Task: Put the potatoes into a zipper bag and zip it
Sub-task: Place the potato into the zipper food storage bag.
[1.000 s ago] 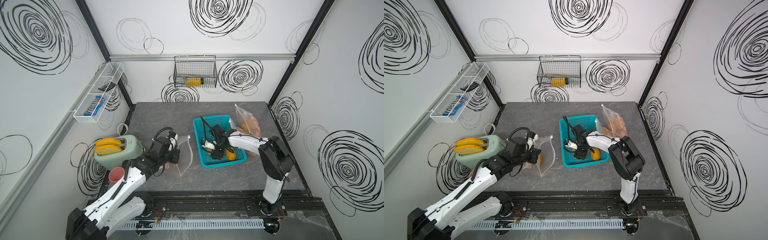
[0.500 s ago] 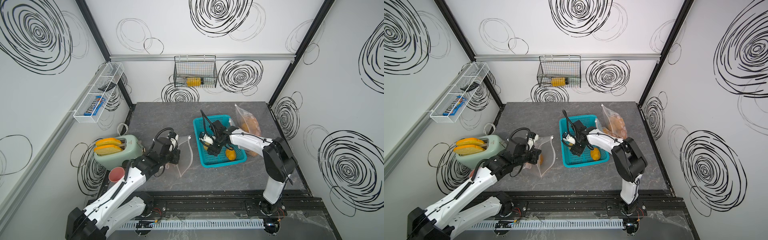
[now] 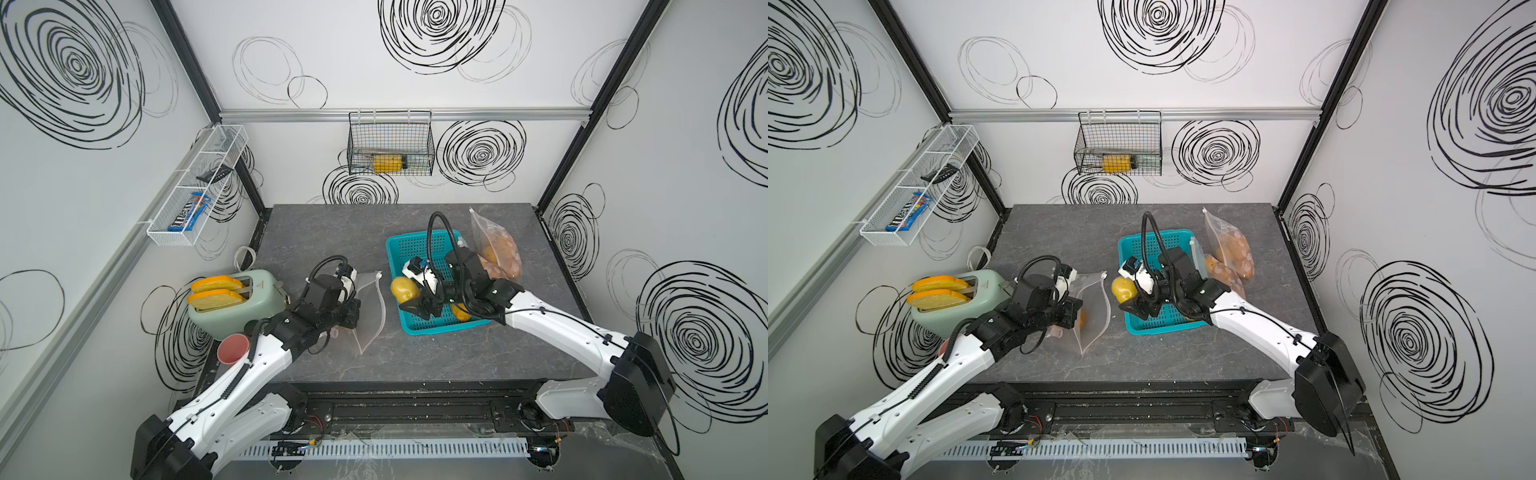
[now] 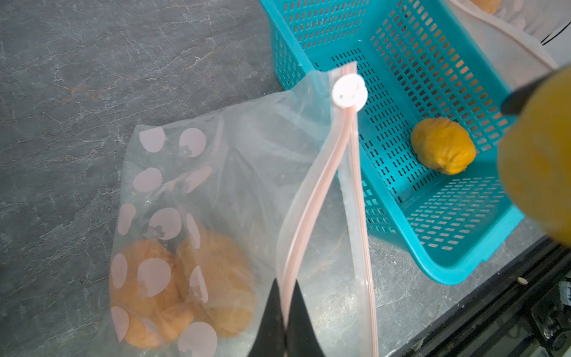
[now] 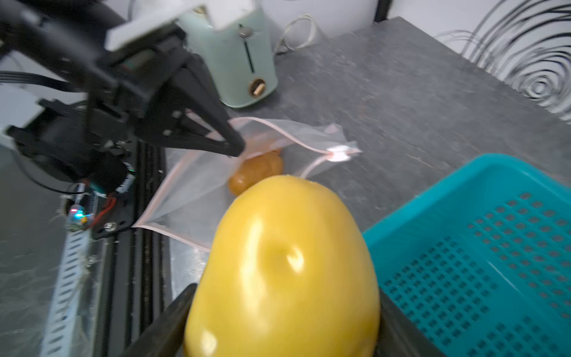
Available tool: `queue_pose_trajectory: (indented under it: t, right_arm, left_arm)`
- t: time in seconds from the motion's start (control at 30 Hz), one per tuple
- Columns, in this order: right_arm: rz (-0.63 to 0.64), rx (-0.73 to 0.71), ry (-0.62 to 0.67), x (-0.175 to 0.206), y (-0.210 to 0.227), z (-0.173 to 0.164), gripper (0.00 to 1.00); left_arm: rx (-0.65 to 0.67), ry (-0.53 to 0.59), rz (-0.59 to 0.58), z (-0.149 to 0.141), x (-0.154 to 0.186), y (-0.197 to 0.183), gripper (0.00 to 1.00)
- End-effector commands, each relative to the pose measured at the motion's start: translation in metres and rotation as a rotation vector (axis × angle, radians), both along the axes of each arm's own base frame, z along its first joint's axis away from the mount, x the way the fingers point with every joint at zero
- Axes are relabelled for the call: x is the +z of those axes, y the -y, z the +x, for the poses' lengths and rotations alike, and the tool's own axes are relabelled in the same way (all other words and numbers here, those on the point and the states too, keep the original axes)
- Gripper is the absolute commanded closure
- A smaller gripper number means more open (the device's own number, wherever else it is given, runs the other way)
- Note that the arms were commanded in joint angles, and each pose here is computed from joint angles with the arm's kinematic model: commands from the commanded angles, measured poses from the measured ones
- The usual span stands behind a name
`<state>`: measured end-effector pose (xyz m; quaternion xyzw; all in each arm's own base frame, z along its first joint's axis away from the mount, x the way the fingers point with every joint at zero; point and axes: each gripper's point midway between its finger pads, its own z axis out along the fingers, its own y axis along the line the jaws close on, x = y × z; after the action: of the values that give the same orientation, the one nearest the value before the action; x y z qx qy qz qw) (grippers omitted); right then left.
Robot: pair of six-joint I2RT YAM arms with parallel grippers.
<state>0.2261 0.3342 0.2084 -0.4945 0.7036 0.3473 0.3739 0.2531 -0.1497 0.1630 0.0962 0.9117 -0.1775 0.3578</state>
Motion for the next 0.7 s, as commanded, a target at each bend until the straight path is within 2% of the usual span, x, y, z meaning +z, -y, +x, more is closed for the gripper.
queue_pose_trajectory:
  t: [0.0,0.13,0.4,0.67]
  right_arm:
    - [0.13,0.107,-0.031,0.018,-0.03,-0.023,0.48]
    - [0.121,0.106,-0.126,0.0,-0.045,-0.03,0.48]
    - [0.084,-0.013,-0.324,-0.037,-0.066,-0.01,0.49]
    - [0.036,-0.126,-0.471,-0.056,-0.084,0.008,0.49]
  left_arm:
    - [0.01,0.03,-0.021,0.004,0.006,0.001,1.0]
    - [0.009,0.031,-0.024,0.004,0.007,0.001,1.0]
    - [0.006,0.035,-0.028,0.004,0.008,0.002,1.0]
    - [0.003,0.032,-0.026,0.004,0.007,0.002,1.0]
